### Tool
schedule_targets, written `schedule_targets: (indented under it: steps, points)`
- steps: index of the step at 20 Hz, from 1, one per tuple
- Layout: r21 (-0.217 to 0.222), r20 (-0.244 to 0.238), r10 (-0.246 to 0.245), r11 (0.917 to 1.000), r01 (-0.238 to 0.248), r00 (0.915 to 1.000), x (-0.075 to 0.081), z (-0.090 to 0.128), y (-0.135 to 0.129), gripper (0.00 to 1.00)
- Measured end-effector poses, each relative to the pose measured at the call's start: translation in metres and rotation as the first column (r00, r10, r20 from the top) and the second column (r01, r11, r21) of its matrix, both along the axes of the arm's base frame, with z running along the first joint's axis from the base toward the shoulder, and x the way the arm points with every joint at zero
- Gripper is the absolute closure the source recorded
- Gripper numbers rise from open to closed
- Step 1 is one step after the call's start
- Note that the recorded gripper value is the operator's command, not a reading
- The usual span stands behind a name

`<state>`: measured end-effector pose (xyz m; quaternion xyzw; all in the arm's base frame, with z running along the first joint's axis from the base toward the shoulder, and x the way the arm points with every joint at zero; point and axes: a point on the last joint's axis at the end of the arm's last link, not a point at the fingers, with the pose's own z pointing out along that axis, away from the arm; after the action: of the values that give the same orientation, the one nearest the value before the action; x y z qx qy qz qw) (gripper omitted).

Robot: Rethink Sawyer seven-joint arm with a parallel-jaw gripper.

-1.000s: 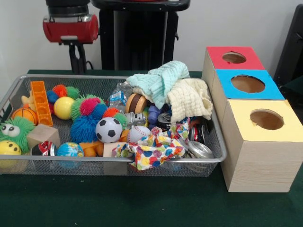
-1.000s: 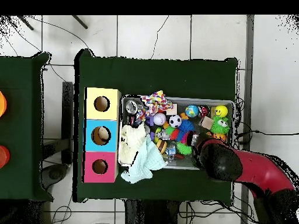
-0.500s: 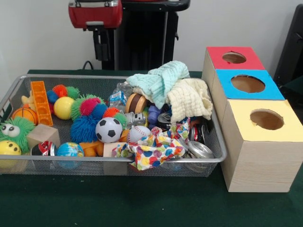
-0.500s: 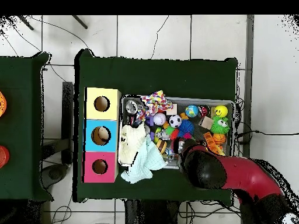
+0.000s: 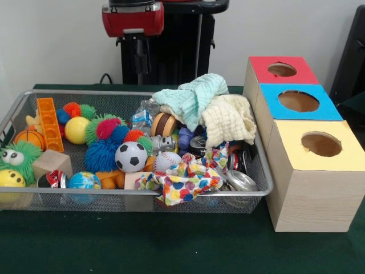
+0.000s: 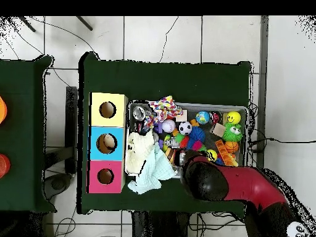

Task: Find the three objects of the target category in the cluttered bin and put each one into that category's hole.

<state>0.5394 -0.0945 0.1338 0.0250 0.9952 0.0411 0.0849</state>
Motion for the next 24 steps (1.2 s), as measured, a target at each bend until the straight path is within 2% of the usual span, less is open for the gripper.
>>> schedule_targets:
  steps: [8, 16, 19, 24]
  points:
    - [0.009, -0.005, -0.006, 0.9999, 0.006, 1.0000, -0.004, -0.001, -0.002, 1.00]
    - [0.036, 0.008, -0.064, 0.9974, 0.063, 0.9979, -0.001, 0.004, -0.025, 1.00]
    - [0.051, 0.001, -0.093, 0.9944, 0.092, 0.9957, -0.001, 0.008, -0.036, 1.00]
    - [0.062, -0.036, -0.102, 0.9926, 0.105, 0.9941, -0.004, 0.011, -0.045, 1.00]
